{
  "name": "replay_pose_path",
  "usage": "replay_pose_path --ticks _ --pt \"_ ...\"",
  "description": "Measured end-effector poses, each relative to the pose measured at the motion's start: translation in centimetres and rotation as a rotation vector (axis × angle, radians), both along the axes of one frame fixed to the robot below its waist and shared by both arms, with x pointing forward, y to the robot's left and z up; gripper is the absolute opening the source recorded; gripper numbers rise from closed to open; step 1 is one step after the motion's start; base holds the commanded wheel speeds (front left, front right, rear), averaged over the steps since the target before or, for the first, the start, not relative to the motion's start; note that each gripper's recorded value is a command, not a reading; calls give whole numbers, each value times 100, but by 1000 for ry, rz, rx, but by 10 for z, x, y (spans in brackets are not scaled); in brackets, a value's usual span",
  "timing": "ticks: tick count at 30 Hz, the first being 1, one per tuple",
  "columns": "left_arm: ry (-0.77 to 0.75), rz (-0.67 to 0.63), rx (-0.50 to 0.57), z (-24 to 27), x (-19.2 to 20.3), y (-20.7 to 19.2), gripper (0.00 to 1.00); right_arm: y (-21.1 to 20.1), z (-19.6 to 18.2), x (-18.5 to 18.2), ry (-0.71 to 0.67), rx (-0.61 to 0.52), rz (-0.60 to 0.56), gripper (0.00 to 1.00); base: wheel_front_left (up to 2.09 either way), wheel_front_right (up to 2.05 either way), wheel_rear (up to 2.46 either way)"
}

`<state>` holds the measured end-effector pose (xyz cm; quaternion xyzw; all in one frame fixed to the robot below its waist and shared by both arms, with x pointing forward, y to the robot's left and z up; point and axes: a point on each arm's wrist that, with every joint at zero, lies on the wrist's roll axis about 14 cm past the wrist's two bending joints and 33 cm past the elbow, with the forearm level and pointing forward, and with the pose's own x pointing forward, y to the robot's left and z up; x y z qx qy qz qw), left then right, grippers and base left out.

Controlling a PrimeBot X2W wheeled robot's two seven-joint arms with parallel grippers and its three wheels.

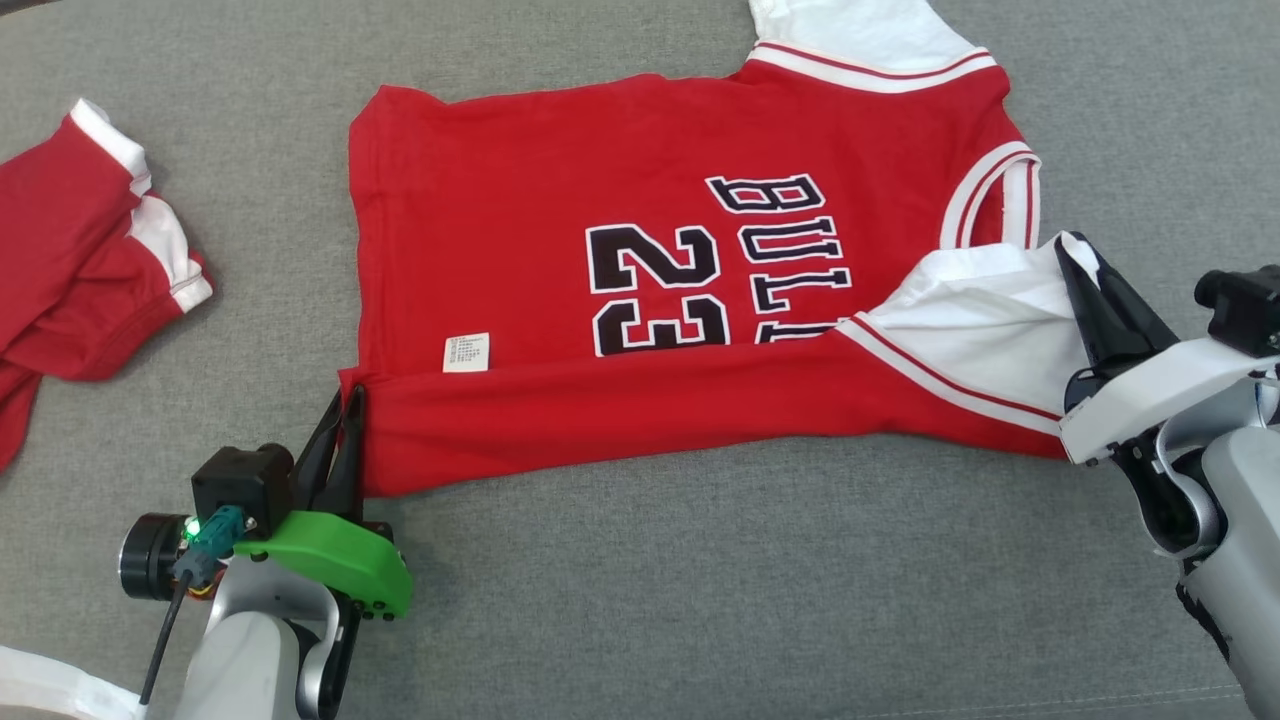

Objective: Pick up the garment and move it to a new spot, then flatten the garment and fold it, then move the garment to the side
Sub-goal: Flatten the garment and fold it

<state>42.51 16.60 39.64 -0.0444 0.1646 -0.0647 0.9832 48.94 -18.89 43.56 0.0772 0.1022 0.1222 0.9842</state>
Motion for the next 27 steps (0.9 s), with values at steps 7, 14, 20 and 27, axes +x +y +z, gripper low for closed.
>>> replay_pose_path --ticks 7,14,20,27 --pt "26 12 -2 -12 -2 4 0 12 -13 29 20 -17 40 40 0 0 0" --pt "-66 22 -25 5 7 1 100 10 -2 39 -42 -56 39 100 0 0 0" --pt "-232 79 -20 45 18 6 100 7 60 23 -272 -66 -6 100 0 0 0" --pt "-319 125 15 73 12 7 100 0 83 -26 -347 -62 -64 100 0 0 0"
